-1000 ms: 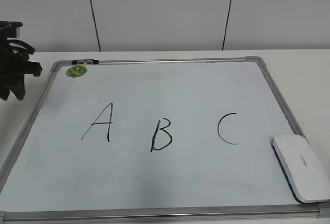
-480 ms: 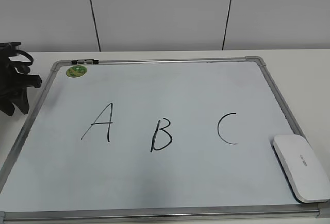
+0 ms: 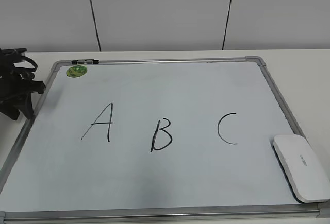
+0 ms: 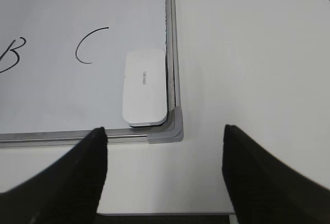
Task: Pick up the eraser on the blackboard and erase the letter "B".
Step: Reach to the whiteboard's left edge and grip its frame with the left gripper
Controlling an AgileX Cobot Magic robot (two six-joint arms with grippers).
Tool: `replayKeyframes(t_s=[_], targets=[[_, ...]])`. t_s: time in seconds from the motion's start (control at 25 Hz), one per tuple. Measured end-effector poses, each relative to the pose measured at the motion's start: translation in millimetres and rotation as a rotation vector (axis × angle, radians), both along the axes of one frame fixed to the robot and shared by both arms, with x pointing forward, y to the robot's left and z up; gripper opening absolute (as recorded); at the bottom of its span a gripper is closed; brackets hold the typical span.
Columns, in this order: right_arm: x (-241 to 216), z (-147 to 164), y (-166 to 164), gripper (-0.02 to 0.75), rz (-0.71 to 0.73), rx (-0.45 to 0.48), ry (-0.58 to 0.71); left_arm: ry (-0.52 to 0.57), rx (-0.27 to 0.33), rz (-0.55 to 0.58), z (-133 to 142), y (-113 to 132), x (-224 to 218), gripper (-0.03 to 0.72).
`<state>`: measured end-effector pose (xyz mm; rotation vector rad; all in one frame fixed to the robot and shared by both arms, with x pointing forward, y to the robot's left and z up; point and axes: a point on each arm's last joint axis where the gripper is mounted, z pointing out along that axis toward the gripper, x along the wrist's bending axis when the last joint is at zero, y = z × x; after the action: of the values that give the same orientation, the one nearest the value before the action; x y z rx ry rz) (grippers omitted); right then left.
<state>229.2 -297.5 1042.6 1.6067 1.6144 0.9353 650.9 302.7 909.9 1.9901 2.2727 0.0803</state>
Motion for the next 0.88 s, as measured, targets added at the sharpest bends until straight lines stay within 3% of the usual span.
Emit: replayKeyframes(t_s=[0.68, 0.88], targets=[[0.0, 0.0, 0.0, 0.519, 0.000, 0.000, 0.000, 0.007, -0.016, -0.031, -2.1, -1.8, 1.9, 0.225], [0.0, 0.0, 0.0, 0.519, 0.000, 0.000, 0.000, 0.011, -0.024, -0.028, -3.4, -2.5, 2.3, 0.118]])
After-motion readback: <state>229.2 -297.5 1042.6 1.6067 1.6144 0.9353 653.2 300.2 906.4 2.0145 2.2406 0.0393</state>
